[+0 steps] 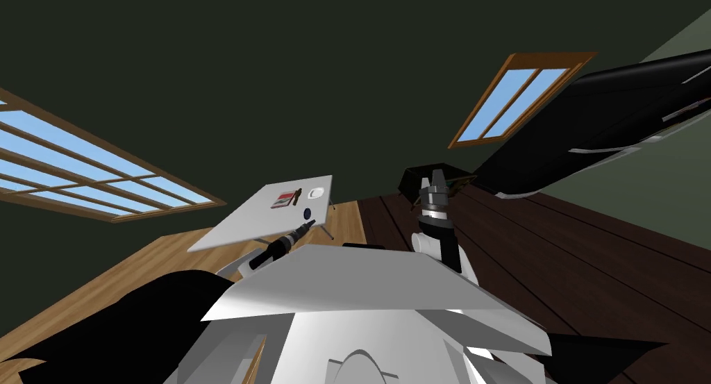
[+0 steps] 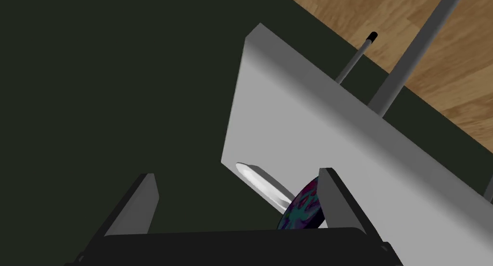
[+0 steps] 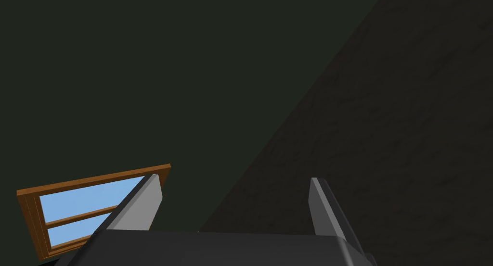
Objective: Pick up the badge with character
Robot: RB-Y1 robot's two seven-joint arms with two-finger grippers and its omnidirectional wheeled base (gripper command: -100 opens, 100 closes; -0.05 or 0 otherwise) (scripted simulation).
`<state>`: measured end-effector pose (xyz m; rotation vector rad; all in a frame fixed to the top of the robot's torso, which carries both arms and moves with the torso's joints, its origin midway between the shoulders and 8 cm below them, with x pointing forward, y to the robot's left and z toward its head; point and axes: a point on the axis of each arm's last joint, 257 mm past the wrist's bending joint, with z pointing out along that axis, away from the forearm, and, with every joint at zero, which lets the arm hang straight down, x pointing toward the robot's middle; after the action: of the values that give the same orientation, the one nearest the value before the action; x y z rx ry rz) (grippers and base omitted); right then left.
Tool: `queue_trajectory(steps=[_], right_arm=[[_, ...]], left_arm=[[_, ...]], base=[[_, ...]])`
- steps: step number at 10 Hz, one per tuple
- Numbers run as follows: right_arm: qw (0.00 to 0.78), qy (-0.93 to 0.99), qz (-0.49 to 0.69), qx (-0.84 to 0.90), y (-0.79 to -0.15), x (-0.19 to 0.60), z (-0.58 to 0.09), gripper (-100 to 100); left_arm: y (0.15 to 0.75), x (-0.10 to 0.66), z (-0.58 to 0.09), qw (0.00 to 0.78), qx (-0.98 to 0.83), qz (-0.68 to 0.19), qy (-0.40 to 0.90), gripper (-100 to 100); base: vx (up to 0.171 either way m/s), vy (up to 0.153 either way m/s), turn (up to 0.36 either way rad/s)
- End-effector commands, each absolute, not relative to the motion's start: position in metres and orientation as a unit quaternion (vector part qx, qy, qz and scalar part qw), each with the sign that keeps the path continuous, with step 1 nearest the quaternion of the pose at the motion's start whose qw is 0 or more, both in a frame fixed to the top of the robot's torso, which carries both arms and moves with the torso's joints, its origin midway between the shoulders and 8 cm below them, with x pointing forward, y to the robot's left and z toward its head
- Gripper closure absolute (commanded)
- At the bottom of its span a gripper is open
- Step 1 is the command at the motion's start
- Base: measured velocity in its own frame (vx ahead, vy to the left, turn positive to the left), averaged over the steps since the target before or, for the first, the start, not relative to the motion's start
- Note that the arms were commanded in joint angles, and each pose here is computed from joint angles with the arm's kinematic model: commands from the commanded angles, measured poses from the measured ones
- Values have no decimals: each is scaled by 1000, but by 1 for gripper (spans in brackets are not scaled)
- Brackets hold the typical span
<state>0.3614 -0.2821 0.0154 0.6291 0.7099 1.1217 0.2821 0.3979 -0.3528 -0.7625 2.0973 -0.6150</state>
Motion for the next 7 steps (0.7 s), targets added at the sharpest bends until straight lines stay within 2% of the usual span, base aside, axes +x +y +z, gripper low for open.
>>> queue_trajectory(steps=[1,7], right_arm=[[742,324,512,287,-282,361,15,0],[742,324,512,287,-282,361,15,0]], left_arm=[[409,279,-357,396,-296,-228,839,-100],[491,248,-376,351,-252,-98,897,-100]], base=[[17,-19,-40],[34,-38,-103]])
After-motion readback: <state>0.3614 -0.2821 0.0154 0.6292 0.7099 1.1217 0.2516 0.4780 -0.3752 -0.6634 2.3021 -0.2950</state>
